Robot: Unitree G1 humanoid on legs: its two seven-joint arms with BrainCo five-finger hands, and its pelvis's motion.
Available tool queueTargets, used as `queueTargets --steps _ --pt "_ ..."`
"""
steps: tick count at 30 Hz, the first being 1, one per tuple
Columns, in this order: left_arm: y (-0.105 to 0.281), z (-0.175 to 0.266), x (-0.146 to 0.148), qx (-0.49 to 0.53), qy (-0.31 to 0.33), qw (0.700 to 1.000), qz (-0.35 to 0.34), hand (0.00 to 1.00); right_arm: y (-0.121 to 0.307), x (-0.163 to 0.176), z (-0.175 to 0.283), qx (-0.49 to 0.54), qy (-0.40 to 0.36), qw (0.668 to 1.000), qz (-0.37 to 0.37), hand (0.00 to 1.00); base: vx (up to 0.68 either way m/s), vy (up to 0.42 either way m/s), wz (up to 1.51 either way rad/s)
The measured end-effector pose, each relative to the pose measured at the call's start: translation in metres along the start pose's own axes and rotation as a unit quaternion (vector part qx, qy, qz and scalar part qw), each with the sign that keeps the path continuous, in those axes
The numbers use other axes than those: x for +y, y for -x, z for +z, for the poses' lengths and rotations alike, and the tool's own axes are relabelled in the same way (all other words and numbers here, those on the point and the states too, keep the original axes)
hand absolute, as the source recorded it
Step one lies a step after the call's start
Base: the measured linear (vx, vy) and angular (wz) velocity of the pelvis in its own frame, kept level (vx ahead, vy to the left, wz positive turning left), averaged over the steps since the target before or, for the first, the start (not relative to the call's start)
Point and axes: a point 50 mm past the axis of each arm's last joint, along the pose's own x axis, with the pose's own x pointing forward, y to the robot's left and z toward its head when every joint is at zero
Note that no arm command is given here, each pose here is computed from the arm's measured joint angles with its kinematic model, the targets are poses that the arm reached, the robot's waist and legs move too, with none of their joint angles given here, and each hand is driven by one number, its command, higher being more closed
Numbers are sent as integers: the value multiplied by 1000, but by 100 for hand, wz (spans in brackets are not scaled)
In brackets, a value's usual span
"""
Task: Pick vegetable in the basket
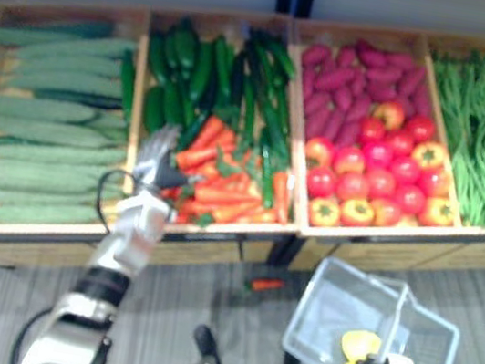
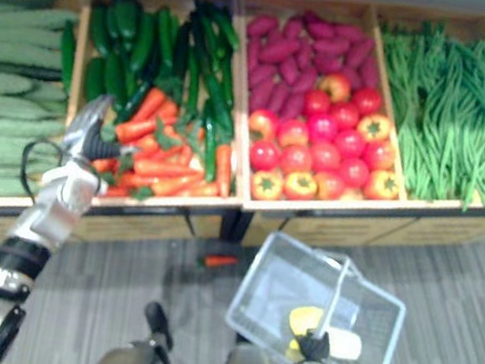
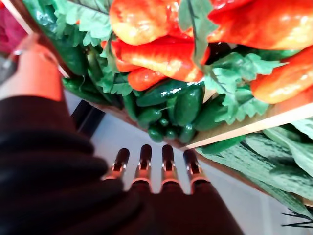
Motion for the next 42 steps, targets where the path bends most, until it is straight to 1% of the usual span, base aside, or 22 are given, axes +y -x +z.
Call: queueTargets --steps 2,7,10,13,14,19,25,29,35,39,40,42 --pt "-3 3 1 -8 -7 1000 0 0 -1 0 8 -15 -1 1000 -1 100 0 4 -2" --pt "-11 -6 1 14 -28 1000 -4 0 -7 5 29 -51 -5 999 1 100 -1 5 -17" --pt "-13 -11 6 8 -65 998 -2 0 -8 6 41 -78 -6 997 -1 100 8 -3 -21" --pt "-24 -4 10 3 -73 997 5 0 -9 7 48 -91 -4 996 -1 100 37 -2 -3" --pt "-28 -2 12 2 -78 997 9 100 -9 7 51 -97 -5 995 0 100 24 2 -5" --pt "-40 2 28 -16 -124 992 36 100 -10 12 63 -120 -9 993 8 100 42 5 -16" --pt "-53 9 45 -28 -160 985 59 100 -11 19 75 -139 -10 990 23 100 30 2 -11" --pt "-54 6 37 -27 -207 978 25 100 -11 22 80 -147 -6 989 30 100 47 3 -3" --pt "-50 5 31 -43 -253 966 5 100 -10 23 80 -149 -10 988 35 100 63 -5 3" --pt "-51 -2 41 -40 -278 960 9 100 -7 22 79 -156 -12 987 36 100 45 -5 8" --pt "-50 -2 46 -47 -293 955 16 100 -5 21 76 -155 -13 987 35 100 65 -7 21" --pt "-51 -1 57 -53 -301 952 32 100 -3 19 70 -149 -22 988 34 100 66 -5 25"
